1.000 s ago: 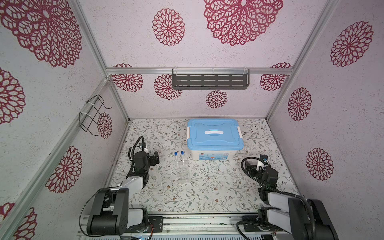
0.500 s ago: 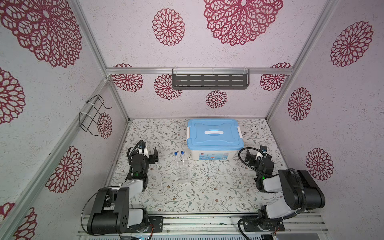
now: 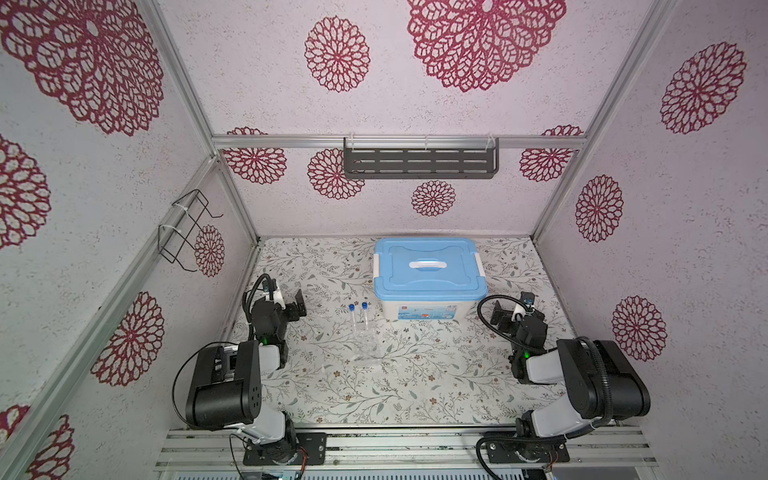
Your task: Organize the chemistry lab equipment
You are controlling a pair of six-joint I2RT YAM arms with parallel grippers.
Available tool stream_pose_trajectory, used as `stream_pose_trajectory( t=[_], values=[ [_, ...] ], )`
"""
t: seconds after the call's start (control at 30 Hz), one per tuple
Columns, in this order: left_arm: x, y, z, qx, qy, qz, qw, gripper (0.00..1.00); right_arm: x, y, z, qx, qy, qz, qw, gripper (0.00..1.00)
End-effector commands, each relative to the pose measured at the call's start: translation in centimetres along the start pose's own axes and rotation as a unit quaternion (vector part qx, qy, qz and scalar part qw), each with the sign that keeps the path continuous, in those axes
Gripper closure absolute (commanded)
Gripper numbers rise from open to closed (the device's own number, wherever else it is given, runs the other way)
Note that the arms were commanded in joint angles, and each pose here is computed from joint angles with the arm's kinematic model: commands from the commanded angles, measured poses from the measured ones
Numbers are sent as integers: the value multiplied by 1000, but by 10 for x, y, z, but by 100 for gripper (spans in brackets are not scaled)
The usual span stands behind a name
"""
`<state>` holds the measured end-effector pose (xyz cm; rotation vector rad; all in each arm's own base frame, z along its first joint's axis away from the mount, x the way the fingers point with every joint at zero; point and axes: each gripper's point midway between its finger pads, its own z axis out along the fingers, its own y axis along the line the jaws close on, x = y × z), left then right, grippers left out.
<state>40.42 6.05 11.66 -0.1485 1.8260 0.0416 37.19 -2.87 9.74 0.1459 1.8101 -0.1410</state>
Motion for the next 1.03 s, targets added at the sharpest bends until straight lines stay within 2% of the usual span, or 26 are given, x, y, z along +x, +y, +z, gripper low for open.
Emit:
stream_pose_trajectory(
  t=[0.0,1.0],
  values=[
    [-4,0,2,6,-5,-3,1000,3,-16,1,1,3,-26,8,1000,1],
    [-4,-1,1,10,-6,-3,1000,3,-16,1,1,1,-25,6,1000,1]
  ],
)
